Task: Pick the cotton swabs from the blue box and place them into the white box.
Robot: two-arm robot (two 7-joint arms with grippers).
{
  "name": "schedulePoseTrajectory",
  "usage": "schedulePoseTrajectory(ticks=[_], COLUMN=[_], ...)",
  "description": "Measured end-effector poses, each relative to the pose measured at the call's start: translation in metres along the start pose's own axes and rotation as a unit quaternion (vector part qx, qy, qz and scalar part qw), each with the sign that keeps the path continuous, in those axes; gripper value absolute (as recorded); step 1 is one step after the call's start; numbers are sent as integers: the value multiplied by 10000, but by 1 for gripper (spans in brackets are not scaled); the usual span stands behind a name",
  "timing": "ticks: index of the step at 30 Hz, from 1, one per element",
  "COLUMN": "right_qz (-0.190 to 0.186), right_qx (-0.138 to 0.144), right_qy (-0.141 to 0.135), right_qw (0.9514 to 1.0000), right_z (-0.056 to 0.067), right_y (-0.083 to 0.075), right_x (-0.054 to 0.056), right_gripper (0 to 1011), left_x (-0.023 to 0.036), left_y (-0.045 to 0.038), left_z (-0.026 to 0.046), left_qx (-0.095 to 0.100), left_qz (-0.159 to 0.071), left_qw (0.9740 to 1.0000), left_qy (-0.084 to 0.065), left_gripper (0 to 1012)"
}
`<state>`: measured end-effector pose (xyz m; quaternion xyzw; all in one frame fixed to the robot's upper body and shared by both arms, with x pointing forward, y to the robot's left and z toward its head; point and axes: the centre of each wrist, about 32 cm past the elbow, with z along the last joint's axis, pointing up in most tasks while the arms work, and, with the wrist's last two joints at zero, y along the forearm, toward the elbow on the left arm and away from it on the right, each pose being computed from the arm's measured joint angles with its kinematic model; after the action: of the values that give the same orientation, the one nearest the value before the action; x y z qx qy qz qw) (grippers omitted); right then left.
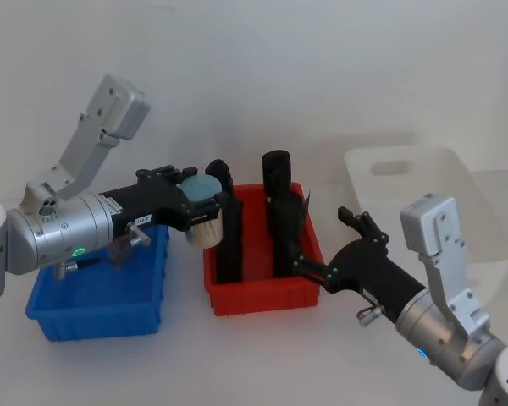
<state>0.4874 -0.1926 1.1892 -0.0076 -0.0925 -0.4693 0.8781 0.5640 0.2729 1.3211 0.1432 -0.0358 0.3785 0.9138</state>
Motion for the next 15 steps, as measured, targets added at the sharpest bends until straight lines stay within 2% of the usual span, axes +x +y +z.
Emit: schedulePoseTrajectory(ticks=[15], right_qz=[625], right_qx=[98], right_qy=[-6], right_qw=[9980], right_z=[-2], right_y=[333], right_x=[-13], right_gripper=[1001], left_x=[0], left_y=[0], left_z=[0], left_qx=[-1], left_qz=[-6], left_qw=[10000], left_qy=[-1], left_gripper=[670])
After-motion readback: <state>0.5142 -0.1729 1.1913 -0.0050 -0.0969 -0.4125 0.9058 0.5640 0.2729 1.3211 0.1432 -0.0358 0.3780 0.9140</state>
